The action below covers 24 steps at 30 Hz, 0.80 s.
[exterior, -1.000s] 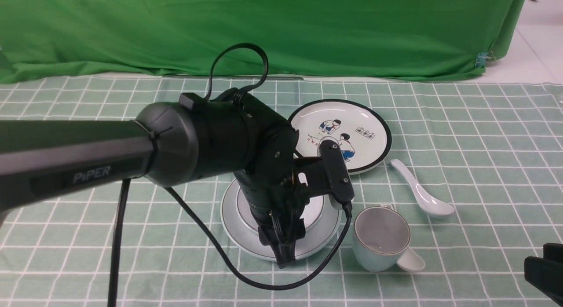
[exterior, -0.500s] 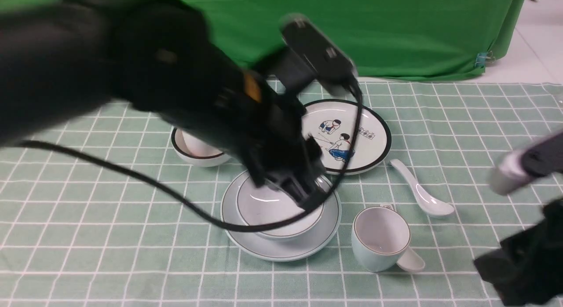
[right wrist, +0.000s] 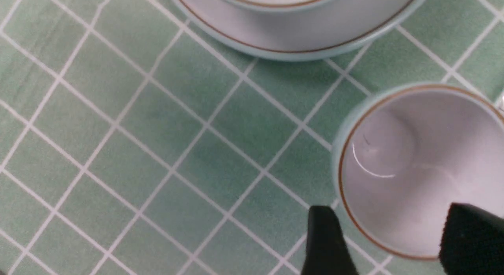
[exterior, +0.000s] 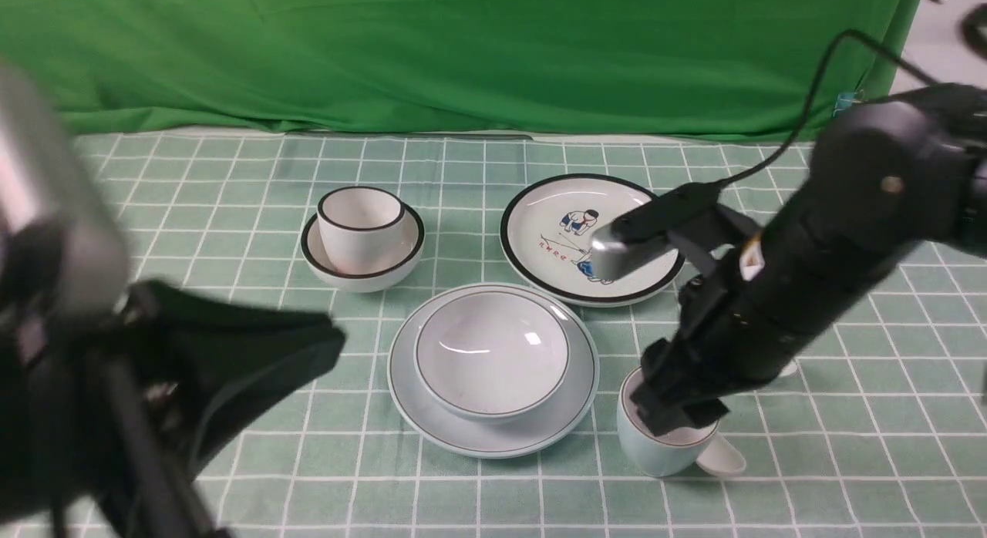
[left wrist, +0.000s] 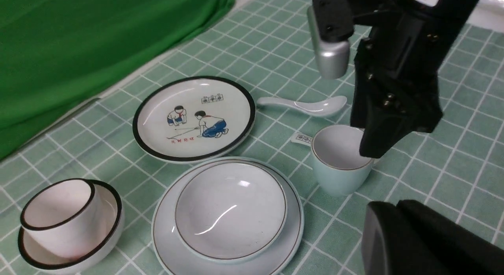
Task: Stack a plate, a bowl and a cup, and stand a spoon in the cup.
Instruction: Use the right arm to grab a blue teacup
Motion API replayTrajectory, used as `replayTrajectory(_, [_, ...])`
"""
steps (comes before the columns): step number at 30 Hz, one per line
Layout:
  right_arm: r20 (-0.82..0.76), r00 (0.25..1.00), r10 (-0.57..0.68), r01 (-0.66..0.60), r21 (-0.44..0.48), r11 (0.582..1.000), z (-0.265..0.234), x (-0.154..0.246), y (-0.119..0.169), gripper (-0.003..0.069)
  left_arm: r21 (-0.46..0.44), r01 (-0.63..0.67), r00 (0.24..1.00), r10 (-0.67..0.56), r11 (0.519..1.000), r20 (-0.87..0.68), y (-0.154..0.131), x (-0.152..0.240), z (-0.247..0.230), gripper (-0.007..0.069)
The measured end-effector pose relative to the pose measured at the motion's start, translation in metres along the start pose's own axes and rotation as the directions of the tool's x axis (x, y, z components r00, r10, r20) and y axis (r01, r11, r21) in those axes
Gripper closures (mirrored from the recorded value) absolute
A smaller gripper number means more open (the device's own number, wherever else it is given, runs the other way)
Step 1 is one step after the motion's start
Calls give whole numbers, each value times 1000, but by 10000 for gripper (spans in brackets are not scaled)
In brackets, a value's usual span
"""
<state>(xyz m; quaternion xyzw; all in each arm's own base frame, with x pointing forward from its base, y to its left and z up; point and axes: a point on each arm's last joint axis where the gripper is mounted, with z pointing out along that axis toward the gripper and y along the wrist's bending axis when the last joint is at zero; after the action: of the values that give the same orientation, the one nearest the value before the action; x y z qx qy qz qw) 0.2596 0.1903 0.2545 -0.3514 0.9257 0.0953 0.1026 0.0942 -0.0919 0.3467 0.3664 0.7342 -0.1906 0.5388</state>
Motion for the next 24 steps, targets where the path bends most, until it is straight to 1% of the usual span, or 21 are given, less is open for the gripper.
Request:
replayTrajectory(5, [-54,999,-2,1,-16,1000,23,-9,-1,237,-22,14,996,-12,1000,83,-4,29,-12,622])
replayTrajectory(10, [-92,995,-25,23,-24,999,39,-11,-1,237,-23,26,995,-23,999,96,-5,34,-12,617])
replayTrajectory(13, [-104,994,-41,39,-27,999,47,-12,-2,258,-23,29,995,-27,999,99,-5,34,-12,617])
replayTrajectory(16, [-139,989,-48,44,-33,998,60,-11,-4,343,-23,30,994,-27,999,101,-5,34,-12,616])
replayTrajectory(21, [-150,987,-64,60,-33,998,62,-12,-4,550,-23,31,994,-28,999,101,-5,34,-12,616])
replayTrajectory(22, [-146,987,-68,64,-29,998,60,-13,-5,569,-23,31,994,-28,999,101,-5,34,-12,616])
replayTrajectory(24, [-150,986,-71,66,-36,997,53,-14,-2,568,-22,32,994,-30,999,102,-5,34,-12,616])
